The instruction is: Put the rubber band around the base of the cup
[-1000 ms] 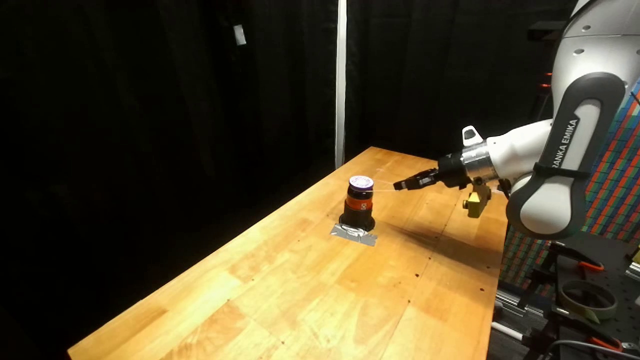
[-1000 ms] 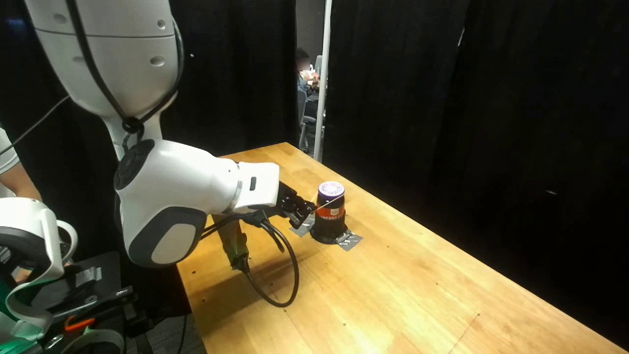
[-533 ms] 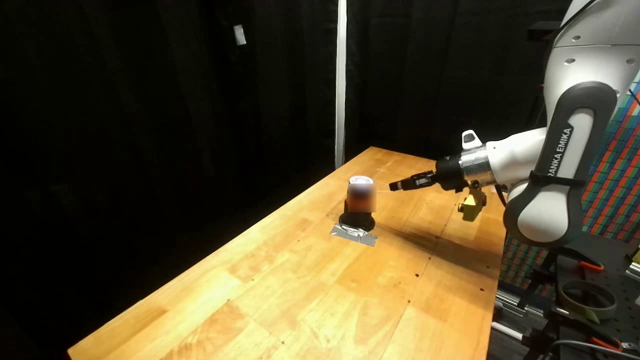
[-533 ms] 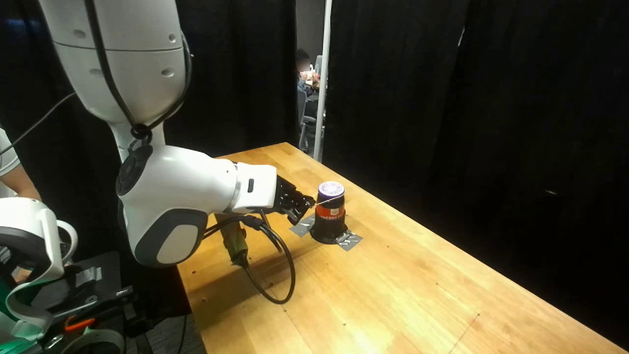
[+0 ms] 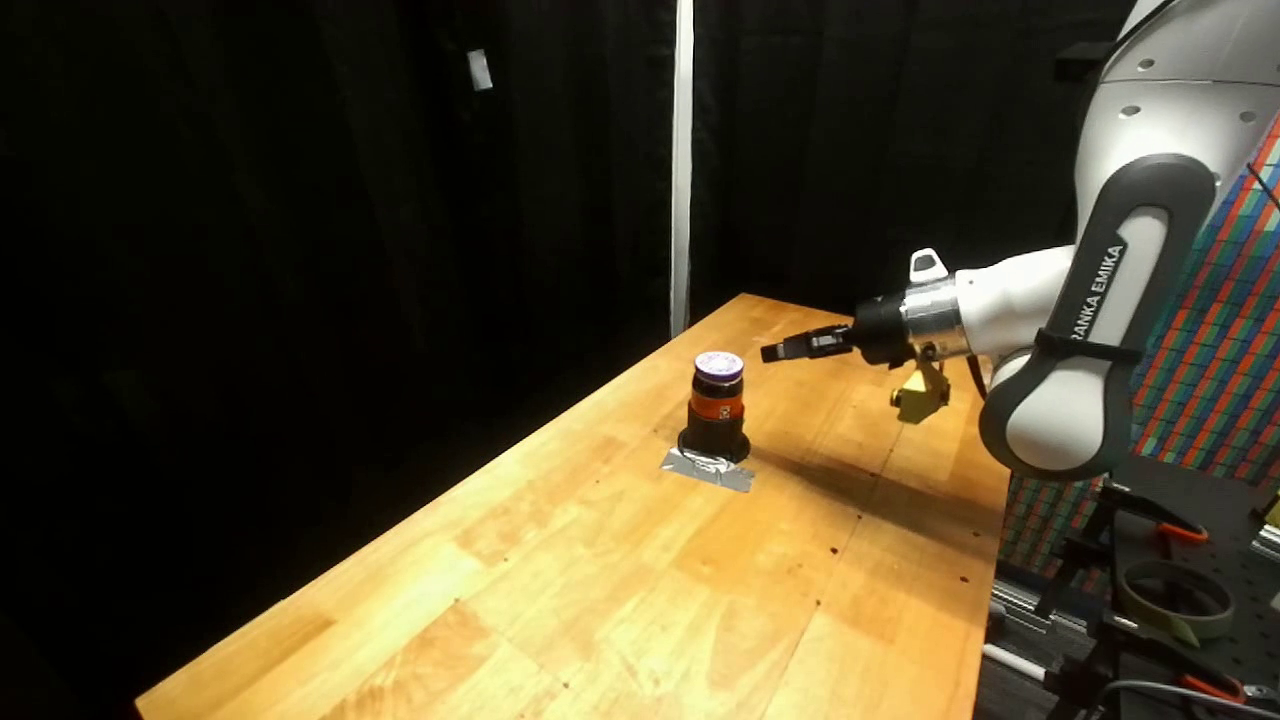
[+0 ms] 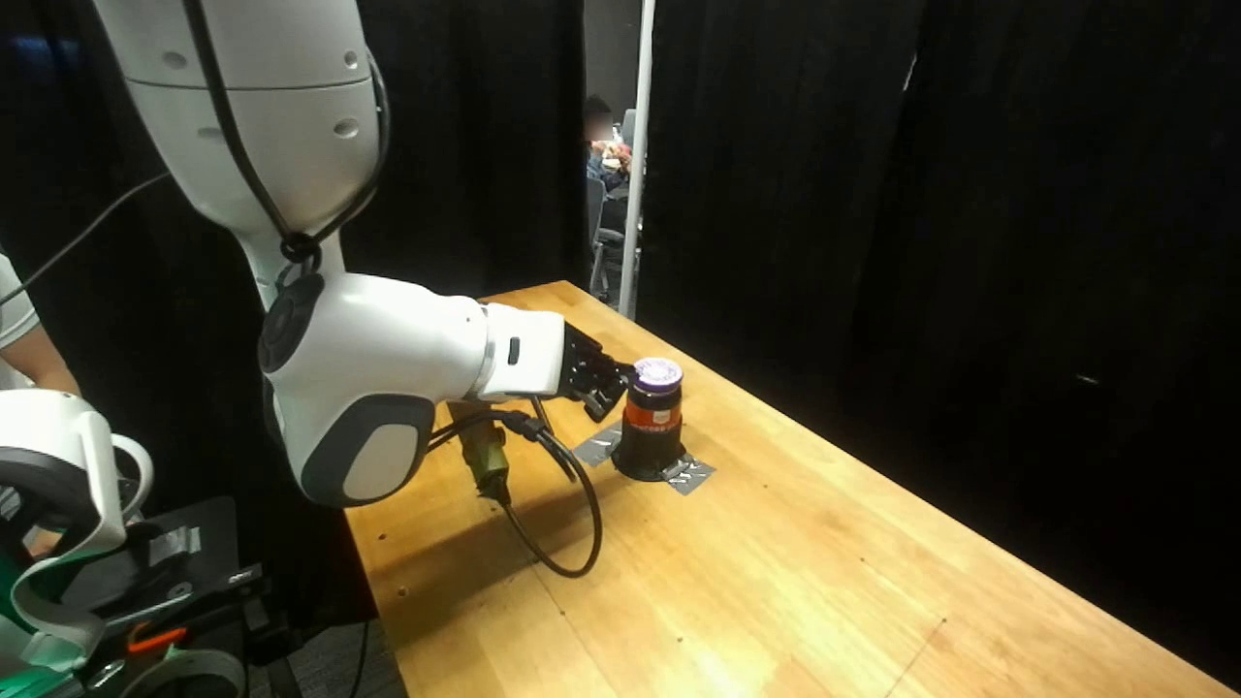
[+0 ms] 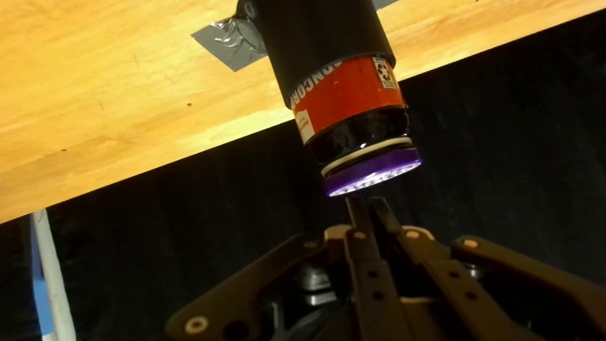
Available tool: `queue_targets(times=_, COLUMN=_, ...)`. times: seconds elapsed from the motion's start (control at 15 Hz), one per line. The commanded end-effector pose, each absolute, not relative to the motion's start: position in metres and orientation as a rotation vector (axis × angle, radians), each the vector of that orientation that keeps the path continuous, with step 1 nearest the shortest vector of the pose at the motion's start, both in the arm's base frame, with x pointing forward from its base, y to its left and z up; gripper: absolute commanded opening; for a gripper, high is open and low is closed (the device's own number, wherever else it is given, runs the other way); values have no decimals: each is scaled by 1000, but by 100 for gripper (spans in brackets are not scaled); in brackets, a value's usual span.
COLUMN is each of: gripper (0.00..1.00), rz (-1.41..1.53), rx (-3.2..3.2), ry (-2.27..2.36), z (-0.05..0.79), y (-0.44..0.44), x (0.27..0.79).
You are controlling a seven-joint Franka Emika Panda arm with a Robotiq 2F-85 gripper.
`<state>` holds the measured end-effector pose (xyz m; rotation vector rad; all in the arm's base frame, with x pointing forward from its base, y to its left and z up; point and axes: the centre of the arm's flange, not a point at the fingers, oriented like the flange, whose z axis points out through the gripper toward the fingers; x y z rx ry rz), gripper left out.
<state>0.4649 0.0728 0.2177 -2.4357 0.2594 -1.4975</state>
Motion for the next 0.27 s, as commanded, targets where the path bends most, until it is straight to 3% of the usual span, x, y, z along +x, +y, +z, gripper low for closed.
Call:
queue_targets(times=0.0, gripper=40, rz=-1289, rx=-2544, ry=227, z=203, y=76, x=449)
queue_targets(times=0.07, gripper=21, rz=-1411, rx=-2490, ry=250, z=205, y=75, x=459)
queue_targets(times=0.2, gripper=38, rz=-1313, rx=-2550, ry=237, z=192, y=77, x=451)
